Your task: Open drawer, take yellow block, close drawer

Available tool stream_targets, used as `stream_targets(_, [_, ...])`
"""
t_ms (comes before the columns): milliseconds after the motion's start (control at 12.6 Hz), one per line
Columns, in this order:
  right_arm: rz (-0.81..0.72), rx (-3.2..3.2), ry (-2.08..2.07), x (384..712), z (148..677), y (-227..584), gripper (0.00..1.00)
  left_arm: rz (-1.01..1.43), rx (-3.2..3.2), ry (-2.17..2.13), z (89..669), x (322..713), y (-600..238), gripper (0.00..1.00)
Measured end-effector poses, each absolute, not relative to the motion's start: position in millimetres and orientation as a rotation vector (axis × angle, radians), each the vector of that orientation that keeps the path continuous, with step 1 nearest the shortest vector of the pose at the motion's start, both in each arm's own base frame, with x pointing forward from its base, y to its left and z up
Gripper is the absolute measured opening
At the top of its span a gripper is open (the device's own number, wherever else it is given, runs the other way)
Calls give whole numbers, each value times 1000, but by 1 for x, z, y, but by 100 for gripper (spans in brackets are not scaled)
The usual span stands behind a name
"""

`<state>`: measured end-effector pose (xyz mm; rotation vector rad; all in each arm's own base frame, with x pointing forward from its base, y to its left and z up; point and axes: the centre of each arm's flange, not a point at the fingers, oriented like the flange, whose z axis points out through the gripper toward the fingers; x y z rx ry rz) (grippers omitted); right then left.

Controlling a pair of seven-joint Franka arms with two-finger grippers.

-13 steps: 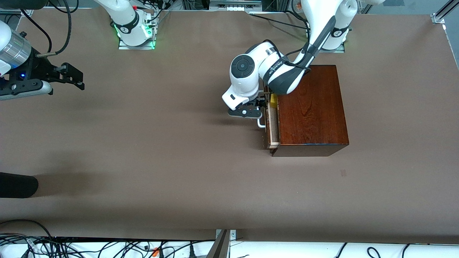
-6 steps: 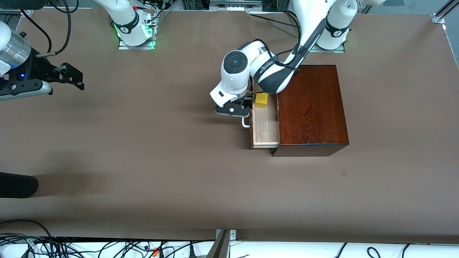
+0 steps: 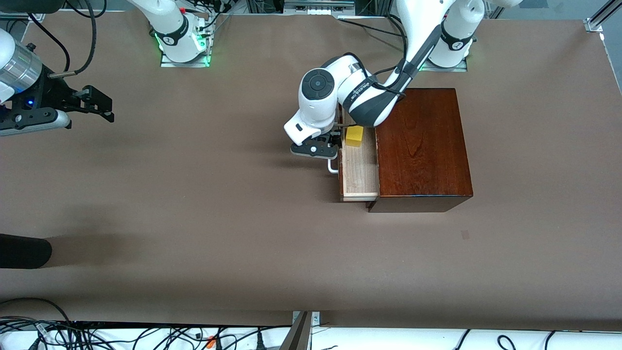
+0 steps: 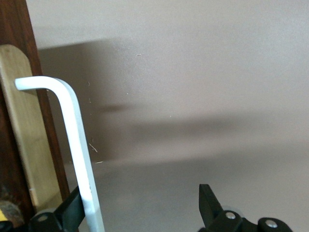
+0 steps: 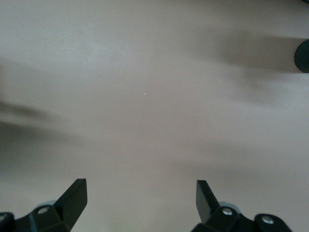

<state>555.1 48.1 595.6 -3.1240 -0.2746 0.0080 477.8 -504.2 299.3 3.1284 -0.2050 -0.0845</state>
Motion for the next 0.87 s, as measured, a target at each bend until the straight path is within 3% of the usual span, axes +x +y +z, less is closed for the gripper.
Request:
stream_targets(477, [1, -3123, -276, 555, 597, 49, 100, -68, 3224, -306, 348, 478, -519, 100])
stream_targets(874, [40, -3080, -289, 565, 577, 63, 100, -109, 3267, -335, 457, 530, -455, 100])
